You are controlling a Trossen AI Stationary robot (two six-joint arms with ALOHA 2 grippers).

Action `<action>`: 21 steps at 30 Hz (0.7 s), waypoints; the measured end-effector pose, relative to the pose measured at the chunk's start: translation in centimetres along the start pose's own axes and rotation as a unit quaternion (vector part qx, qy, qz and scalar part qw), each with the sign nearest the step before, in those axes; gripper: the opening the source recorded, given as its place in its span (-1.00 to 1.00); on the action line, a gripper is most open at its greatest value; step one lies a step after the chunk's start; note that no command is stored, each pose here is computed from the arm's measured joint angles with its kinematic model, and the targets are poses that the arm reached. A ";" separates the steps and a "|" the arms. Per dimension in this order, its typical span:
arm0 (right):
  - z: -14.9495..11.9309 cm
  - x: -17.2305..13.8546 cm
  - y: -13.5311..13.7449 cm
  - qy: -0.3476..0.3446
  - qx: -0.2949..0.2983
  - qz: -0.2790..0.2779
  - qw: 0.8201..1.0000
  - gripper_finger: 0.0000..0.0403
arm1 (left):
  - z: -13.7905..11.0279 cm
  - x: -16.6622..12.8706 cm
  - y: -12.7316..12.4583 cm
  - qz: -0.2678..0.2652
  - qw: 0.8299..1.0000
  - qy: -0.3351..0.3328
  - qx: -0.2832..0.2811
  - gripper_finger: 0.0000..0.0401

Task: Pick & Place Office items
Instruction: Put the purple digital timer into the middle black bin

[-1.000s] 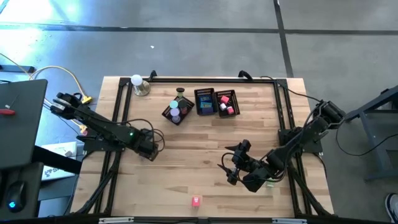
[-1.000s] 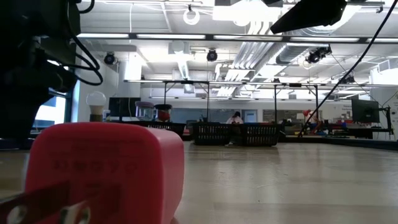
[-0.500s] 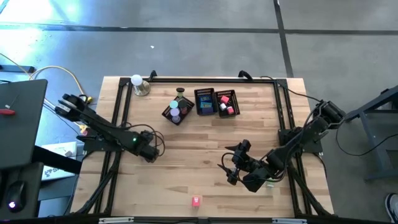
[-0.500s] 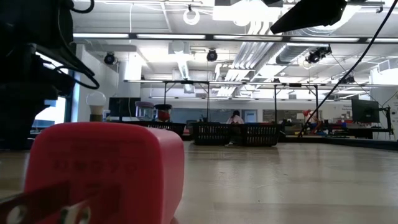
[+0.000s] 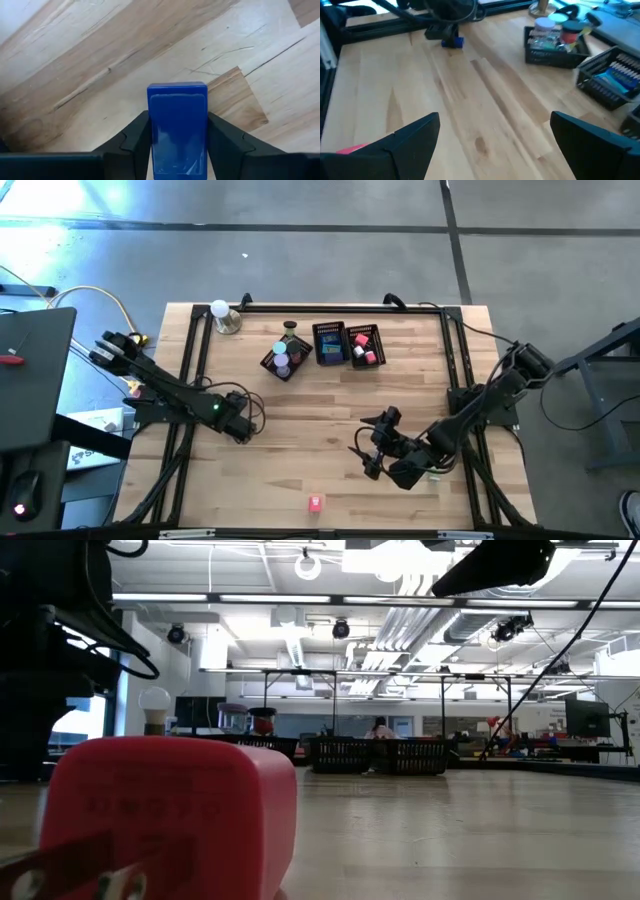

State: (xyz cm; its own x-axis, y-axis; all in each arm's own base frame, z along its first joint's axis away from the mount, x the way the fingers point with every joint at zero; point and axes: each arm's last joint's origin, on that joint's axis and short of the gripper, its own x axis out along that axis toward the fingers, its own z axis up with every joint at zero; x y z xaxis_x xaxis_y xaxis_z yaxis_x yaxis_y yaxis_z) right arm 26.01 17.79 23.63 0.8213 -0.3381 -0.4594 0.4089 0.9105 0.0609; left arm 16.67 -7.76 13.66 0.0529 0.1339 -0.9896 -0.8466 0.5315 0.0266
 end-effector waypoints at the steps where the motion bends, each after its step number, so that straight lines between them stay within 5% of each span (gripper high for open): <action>1: -0.1 0.1 0.1 0.002 0.001 0.005 1.000 0.83 | -0.1 0.0 -0.1 -0.002 1.000 -0.006 0.002 -0.28; 8: 0.5 1.8 1.2 0.005 0.002 0.080 0.997 0.83 | -0.5 -1.2 -1.3 -0.031 0.997 -0.057 0.040 -0.28; 13: 1.4 2.9 2.2 -0.035 -0.014 0.137 0.990 0.83 | -0.1 -4.9 -3.8 -0.140 0.979 -0.132 0.074 -0.28; 16: 2.1 3.3 2.6 -0.064 -0.022 0.160 0.985 0.83 | -0.1 -8.0 -5.8 -0.240 0.944 -0.193 0.122 -0.28; 21: 3.3 3.8 2.6 -0.112 -0.029 0.170 0.979 0.83 | -0.8 -12.0 -8.5 -0.372 0.845 -0.315 0.219 -0.28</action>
State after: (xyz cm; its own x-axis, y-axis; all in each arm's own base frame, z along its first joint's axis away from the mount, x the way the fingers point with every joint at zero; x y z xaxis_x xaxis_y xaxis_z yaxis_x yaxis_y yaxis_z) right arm 31.47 18.07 24.99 0.9753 -0.0509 -0.2148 0.0788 0.9892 0.1233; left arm 22.83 -14.56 25.15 0.8729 -0.0278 -0.4871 -0.1845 0.9054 -0.3824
